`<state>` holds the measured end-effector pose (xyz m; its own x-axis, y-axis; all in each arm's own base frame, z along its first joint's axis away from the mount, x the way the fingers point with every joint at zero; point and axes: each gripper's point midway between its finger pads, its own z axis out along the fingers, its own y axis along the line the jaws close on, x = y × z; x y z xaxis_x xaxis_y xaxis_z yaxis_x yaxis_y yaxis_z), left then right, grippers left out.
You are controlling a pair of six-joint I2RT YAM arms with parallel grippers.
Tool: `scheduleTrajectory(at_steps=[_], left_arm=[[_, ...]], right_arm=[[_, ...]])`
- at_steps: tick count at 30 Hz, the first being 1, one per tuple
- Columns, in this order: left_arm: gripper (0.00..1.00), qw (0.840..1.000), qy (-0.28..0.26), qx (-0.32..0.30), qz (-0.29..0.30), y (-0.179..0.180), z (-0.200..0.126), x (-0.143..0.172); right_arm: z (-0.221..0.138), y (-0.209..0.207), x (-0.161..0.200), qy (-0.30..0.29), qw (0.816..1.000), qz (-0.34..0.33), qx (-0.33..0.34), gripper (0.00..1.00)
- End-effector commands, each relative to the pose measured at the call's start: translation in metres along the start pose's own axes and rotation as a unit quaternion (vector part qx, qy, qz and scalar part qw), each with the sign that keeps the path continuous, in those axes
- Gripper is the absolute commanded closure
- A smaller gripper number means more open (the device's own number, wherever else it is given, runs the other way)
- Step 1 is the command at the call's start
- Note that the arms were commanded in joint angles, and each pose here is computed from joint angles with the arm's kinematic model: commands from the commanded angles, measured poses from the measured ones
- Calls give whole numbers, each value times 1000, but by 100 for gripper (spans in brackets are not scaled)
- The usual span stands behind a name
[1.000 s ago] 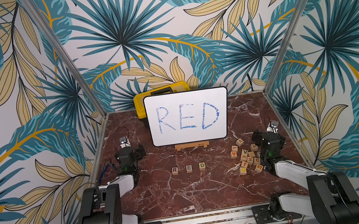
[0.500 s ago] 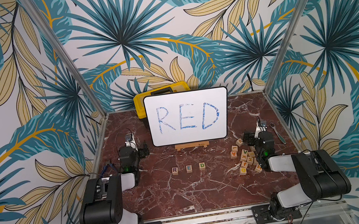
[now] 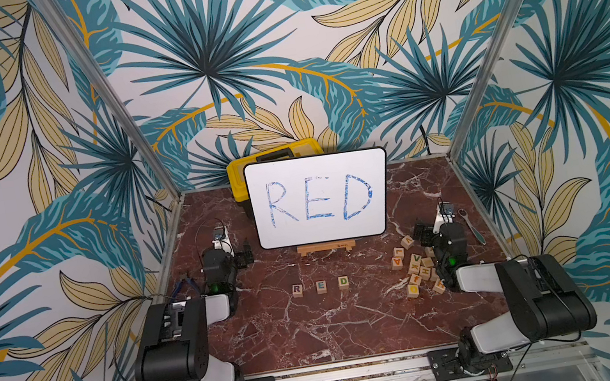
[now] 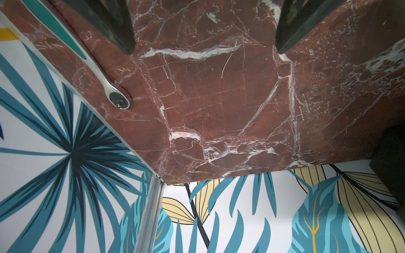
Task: Assemble the uppercase word "red" with letter blocks
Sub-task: Reset both arms
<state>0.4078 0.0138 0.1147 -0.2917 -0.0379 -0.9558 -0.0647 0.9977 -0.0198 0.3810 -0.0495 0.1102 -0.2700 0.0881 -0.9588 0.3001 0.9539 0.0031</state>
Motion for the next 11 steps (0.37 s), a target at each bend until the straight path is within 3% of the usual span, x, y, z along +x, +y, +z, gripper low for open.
scheduleTrajectory(at_steps=[1, 11], left_arm=[[0, 1000, -4, 2, 3, 1, -3, 1], [0, 1000, -4, 2, 3, 1, -3, 1]], right_arm=[[1, -2, -4, 0, 1000, 5, 6, 1], [1, -2, -3, 1, 1000, 5, 6, 1]])
